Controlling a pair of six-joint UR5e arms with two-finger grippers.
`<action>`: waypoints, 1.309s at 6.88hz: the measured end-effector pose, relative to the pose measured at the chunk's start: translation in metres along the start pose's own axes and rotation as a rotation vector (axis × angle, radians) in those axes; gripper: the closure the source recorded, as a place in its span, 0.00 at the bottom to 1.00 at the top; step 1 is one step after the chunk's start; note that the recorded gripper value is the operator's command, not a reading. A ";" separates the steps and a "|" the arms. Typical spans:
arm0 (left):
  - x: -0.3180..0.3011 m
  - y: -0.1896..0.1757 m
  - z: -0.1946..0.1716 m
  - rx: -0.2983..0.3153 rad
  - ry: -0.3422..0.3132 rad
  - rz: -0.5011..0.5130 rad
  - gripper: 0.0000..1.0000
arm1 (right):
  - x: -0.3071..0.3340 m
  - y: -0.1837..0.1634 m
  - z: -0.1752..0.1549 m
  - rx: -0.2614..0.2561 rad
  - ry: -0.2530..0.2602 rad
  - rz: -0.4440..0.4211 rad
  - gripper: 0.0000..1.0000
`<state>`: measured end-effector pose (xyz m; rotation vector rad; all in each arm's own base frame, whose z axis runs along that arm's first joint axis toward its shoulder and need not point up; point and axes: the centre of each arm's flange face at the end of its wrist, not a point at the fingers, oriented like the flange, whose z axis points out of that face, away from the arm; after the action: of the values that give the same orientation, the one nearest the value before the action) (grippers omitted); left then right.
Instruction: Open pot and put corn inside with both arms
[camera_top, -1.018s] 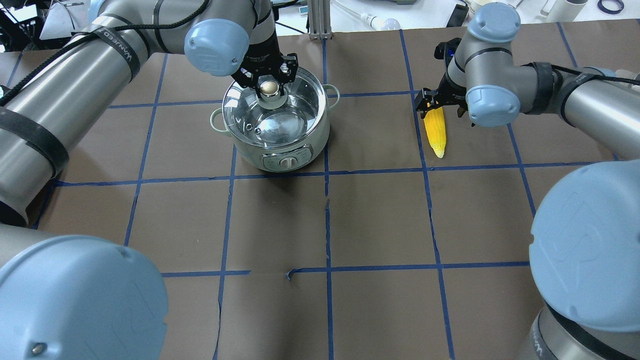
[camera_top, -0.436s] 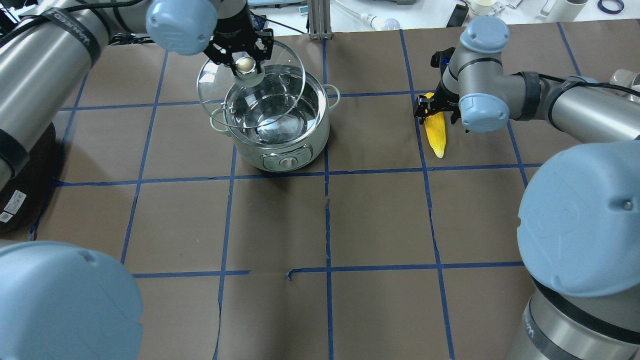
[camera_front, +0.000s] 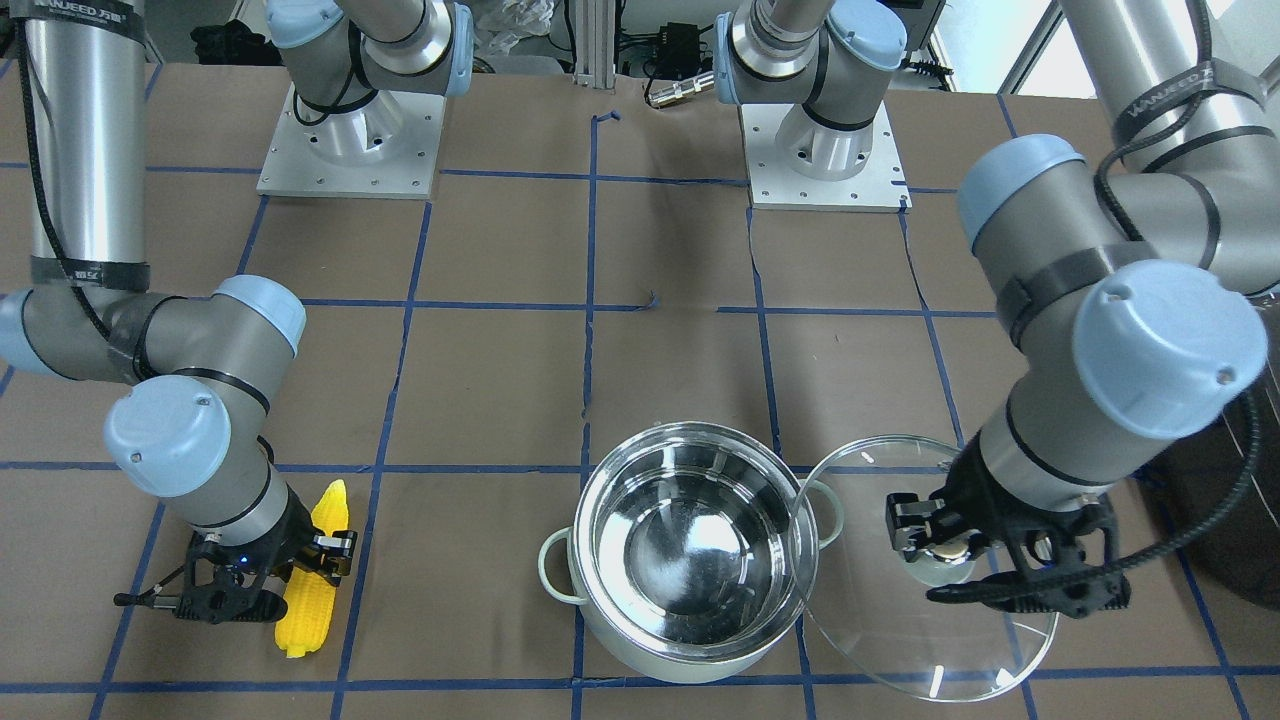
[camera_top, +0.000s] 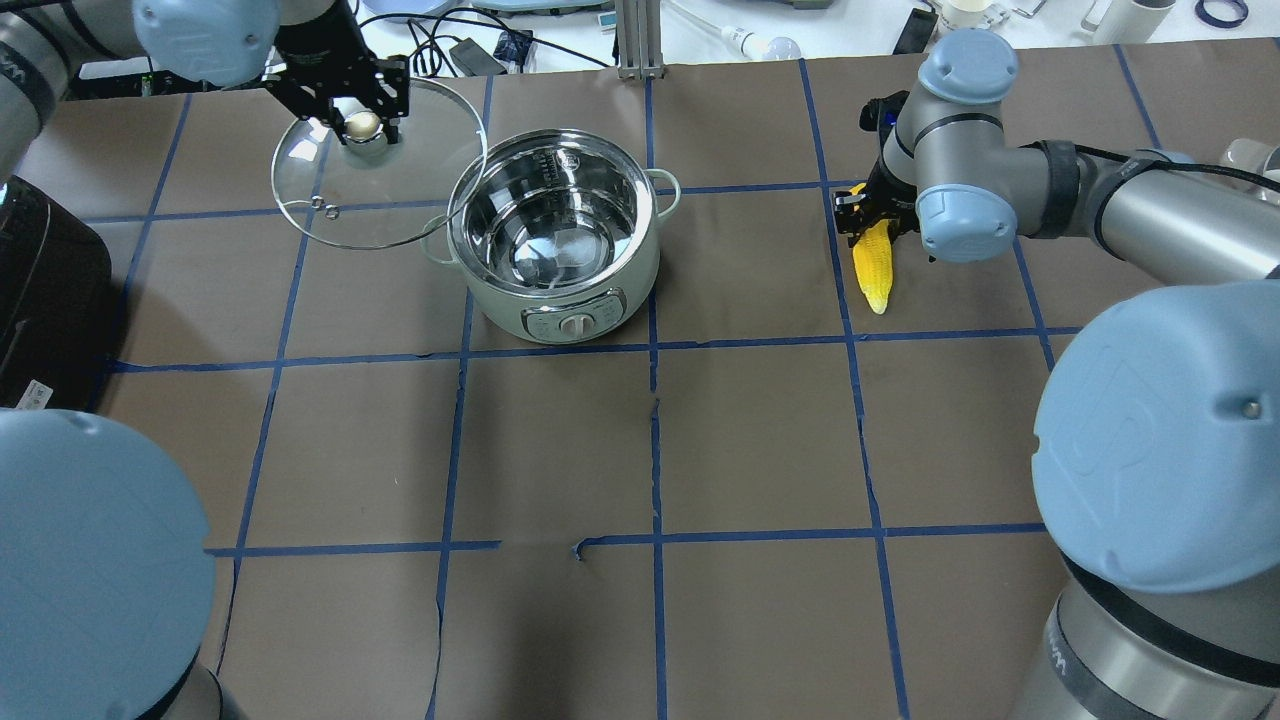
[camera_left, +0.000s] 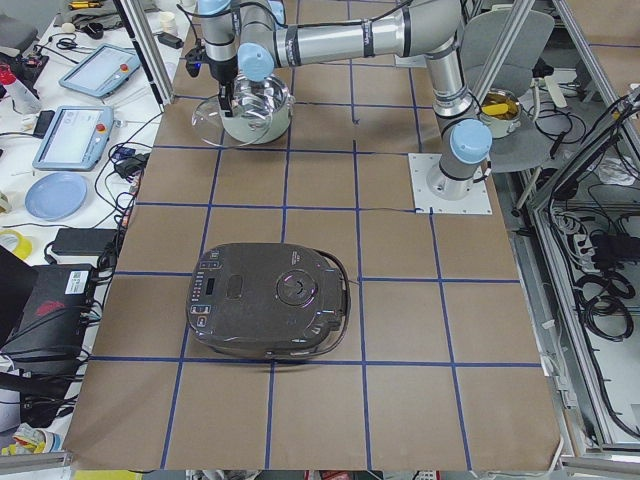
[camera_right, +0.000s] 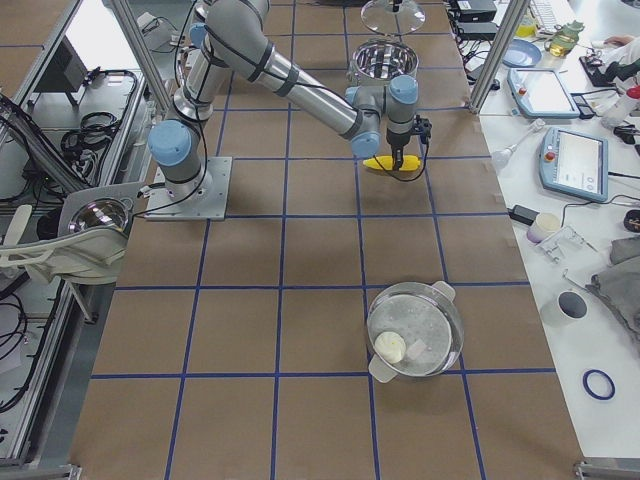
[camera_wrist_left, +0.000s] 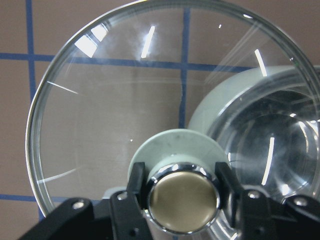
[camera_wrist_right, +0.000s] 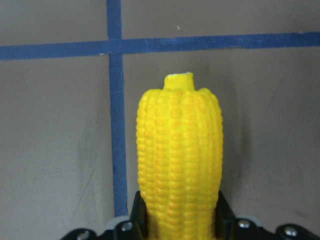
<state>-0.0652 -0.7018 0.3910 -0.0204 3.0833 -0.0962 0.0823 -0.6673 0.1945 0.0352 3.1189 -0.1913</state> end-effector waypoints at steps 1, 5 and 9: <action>-0.046 -0.001 0.012 -0.026 -0.007 0.023 1.00 | -0.006 0.000 -0.006 0.009 0.000 -0.011 0.93; -0.163 0.049 0.103 -0.089 0.001 0.087 1.00 | -0.105 -0.009 -0.142 0.069 -0.003 -0.160 0.92; -0.163 0.113 0.163 -0.044 -0.013 0.087 1.00 | -0.271 0.022 -0.243 0.111 -0.063 -0.189 0.87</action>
<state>0.1055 -0.5966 0.2306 0.1103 3.0680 -0.0238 0.3499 -0.6213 0.4381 -0.2594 3.0430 -0.3606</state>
